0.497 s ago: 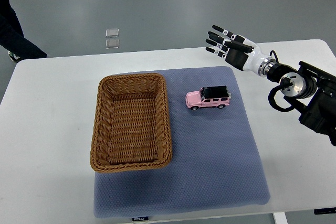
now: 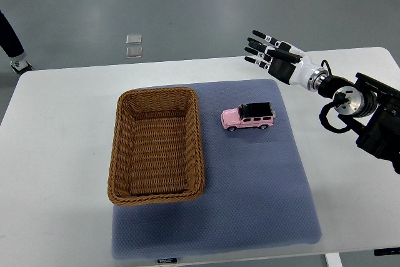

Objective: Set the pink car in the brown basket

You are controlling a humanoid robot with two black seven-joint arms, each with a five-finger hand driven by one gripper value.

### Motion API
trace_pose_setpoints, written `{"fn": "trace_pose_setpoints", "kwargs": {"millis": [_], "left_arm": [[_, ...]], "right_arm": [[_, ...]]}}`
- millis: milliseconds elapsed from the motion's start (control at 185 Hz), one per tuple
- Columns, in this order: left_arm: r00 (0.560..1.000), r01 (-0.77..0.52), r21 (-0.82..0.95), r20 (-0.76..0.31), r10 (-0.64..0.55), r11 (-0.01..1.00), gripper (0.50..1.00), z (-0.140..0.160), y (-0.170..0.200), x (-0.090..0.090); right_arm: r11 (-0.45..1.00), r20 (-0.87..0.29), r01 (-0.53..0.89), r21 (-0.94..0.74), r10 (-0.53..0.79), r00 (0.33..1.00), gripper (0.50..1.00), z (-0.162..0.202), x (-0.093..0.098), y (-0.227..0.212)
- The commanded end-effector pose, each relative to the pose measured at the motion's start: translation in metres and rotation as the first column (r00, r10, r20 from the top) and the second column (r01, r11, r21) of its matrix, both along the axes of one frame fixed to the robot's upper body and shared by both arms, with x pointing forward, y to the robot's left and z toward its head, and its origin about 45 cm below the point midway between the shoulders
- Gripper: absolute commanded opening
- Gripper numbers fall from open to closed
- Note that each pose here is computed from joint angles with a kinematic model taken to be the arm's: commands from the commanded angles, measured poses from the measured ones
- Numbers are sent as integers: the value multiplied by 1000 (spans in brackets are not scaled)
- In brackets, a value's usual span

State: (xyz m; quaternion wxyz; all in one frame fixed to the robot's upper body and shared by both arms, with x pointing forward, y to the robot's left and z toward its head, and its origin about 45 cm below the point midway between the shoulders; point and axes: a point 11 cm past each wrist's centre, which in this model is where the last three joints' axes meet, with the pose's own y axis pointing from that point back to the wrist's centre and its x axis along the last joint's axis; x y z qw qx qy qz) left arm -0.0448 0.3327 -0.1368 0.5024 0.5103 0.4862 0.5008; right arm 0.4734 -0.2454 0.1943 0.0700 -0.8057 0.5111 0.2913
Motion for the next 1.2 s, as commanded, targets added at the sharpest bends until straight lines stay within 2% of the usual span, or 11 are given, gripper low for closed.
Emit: {"fn": "trace_pose_setpoints", "kwargs": {"millis": [0, 151, 346, 654, 859, 1005, 1092, 1195], "left_arm": [[1000, 1, 0, 0, -1, 1000, 1000, 0, 0, 0], [1000, 3, 0, 0, -3, 1000, 1000, 0, 0, 0], [1000, 1, 0, -1, -1, 1000, 1000, 0, 0, 0], [1000, 1, 0, 0, -1, 1000, 1000, 0, 0, 0], [1000, 3, 0, 0, -3, 1000, 1000, 0, 0, 0], [1000, 2, 0, 0, -2, 1000, 1000, 0, 0, 0], [1000, 3, 0, 0, -3, 1000, 1000, 0, 0, 0], [1000, 3, 0, 0, -3, 1000, 1000, 0, 0, 0]], "right_arm": [[999, 20, -41, -33, 42, 999, 919, 1, -2, 1], [994, 69, -78, -71, 83, 994, 919, 5, -2, 5], [967, 111, -148, -207, 173, 979, 917, 3, -5, 12], [866, 170, -274, -419, 371, 913, 915, 15, -7, 25], [685, 151, -323, -654, 536, 831, 915, 26, -8, 23], [480, 86, -329, -813, 658, 748, 917, 26, -11, 21], [375, 45, -335, -865, 721, 692, 917, 27, -14, 27], [312, 9, -340, -887, 749, 662, 917, 25, -15, 30]]}}
